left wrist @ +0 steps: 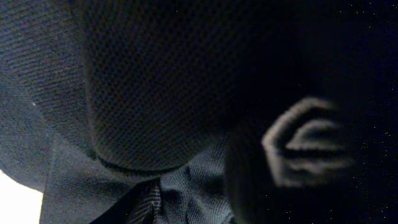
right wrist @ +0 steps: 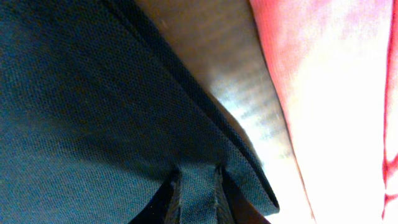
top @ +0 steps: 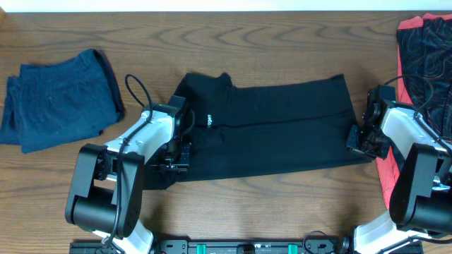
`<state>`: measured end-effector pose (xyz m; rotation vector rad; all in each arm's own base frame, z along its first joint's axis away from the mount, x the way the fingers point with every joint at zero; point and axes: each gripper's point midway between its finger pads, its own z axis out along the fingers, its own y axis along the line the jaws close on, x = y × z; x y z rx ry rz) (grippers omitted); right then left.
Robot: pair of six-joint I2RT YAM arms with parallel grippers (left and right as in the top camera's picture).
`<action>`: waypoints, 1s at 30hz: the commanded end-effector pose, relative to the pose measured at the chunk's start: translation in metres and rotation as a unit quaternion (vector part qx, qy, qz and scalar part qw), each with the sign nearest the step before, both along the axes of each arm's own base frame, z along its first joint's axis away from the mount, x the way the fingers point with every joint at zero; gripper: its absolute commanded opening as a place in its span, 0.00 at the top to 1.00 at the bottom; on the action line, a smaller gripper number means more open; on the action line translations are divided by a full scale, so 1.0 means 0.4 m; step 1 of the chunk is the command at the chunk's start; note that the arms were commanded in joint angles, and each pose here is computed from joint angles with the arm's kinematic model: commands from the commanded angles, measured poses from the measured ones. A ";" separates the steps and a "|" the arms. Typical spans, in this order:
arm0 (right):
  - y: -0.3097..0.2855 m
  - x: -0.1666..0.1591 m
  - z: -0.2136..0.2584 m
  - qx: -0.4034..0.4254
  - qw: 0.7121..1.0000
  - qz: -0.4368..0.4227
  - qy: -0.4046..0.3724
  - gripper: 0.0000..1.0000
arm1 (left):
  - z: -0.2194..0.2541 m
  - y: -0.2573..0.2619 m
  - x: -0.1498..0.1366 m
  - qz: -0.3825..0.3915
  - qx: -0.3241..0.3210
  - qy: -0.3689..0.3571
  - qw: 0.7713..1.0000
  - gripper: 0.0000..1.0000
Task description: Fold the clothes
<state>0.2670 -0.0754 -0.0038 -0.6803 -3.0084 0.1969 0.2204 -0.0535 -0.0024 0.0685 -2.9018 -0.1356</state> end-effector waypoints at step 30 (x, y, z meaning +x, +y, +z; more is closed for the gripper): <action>0.065 0.138 0.334 0.050 0.952 0.033 -0.300 0.49 | 0.295 -0.085 0.619 -0.011 -0.156 -0.367 0.917 0.26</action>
